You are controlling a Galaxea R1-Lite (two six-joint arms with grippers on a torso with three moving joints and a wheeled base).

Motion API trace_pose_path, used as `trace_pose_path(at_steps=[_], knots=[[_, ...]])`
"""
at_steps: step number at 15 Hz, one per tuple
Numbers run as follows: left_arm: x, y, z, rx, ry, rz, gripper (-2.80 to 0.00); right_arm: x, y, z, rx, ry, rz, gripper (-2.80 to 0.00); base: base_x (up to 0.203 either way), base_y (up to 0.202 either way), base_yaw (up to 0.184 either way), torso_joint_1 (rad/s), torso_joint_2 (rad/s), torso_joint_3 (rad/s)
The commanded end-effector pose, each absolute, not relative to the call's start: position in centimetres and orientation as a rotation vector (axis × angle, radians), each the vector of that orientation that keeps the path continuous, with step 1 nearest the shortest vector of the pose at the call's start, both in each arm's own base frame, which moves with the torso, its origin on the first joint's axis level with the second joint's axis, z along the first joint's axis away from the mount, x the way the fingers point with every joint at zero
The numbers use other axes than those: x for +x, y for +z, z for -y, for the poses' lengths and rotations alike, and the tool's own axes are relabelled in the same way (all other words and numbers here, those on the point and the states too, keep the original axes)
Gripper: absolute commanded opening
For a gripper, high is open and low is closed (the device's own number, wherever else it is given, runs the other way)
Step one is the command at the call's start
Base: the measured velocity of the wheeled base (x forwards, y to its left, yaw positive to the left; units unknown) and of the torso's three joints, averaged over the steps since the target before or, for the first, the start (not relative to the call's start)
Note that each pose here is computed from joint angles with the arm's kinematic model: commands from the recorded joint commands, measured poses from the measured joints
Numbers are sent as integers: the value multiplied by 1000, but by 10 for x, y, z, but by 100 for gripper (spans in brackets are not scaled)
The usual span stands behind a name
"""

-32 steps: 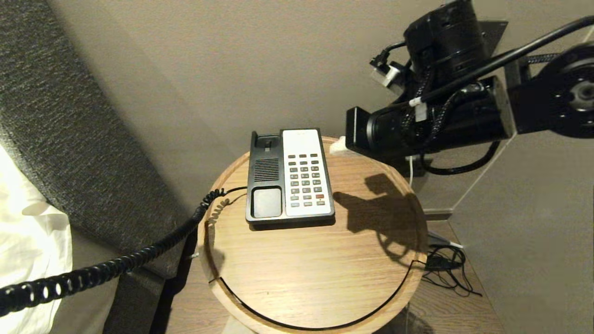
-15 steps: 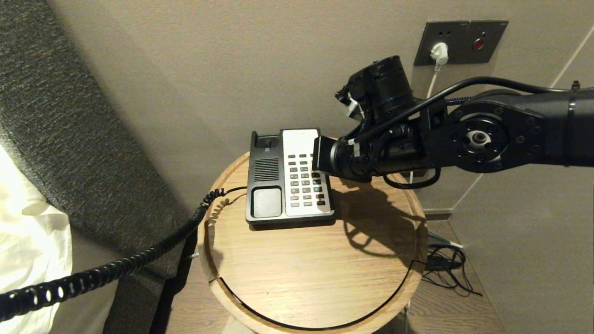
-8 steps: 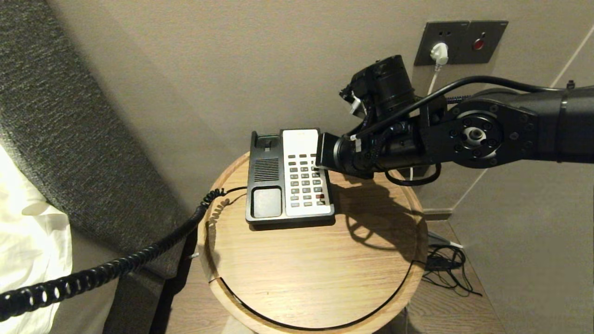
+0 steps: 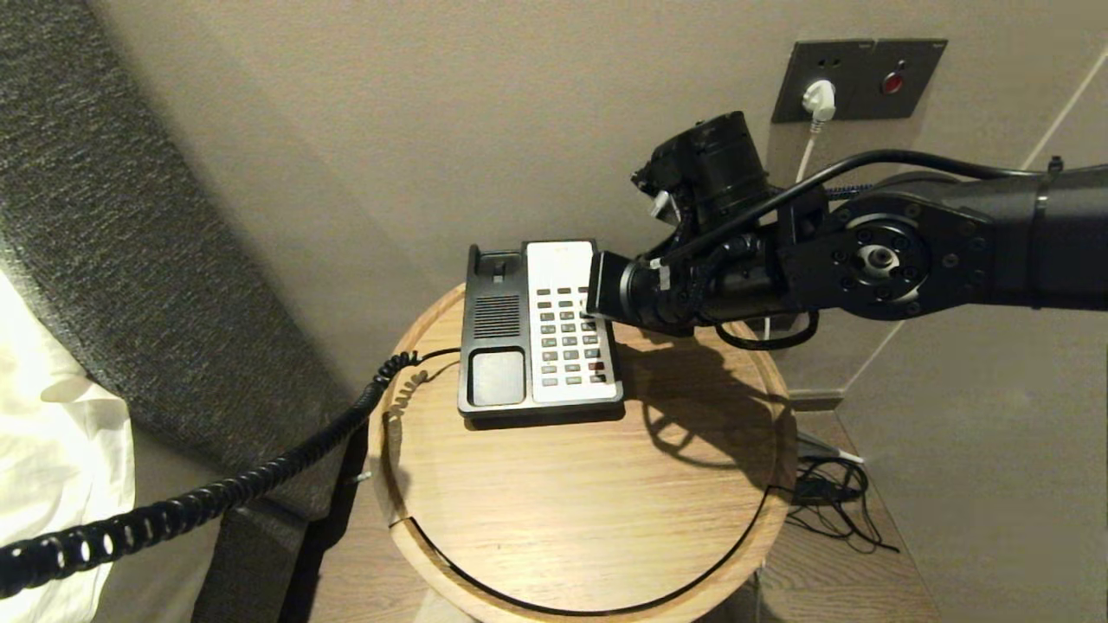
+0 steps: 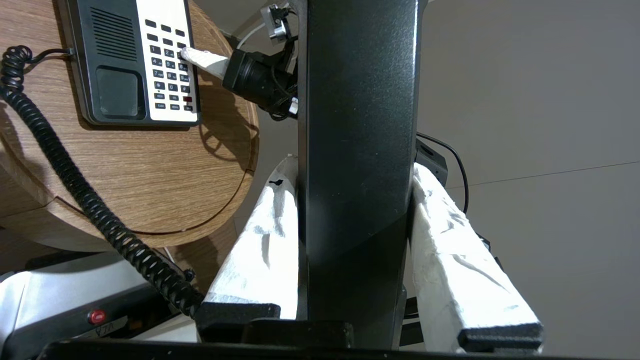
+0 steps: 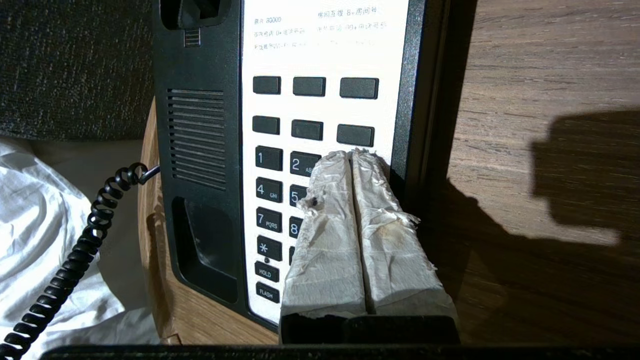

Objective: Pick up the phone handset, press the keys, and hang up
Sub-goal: Dial the number

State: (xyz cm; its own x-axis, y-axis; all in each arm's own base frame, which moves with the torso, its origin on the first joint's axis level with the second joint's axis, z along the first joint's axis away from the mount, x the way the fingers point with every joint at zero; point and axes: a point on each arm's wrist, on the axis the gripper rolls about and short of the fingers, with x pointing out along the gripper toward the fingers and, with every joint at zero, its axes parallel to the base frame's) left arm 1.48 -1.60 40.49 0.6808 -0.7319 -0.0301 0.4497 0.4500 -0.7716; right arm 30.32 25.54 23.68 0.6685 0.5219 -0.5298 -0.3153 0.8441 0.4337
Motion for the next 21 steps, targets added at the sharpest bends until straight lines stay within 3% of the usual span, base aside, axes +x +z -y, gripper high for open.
trace_pose_path(at_steps=[1, 12, 21], knots=[[15, 404, 16, -822, -751, -395, -280, 304, 233, -255, 314, 474, -706, -280, 0, 0, 0, 0, 0, 0], [13, 404, 14, -821, -754, -392, -280, 289, 259, -248, 340, 506, -649, -280, 0, 0, 0, 0, 0, 0], [11, 399, 13, -819, -746, -397, -280, 288, 242, -263, 326, 512, -702, -280, 0, 0, 0, 0, 0, 0]])
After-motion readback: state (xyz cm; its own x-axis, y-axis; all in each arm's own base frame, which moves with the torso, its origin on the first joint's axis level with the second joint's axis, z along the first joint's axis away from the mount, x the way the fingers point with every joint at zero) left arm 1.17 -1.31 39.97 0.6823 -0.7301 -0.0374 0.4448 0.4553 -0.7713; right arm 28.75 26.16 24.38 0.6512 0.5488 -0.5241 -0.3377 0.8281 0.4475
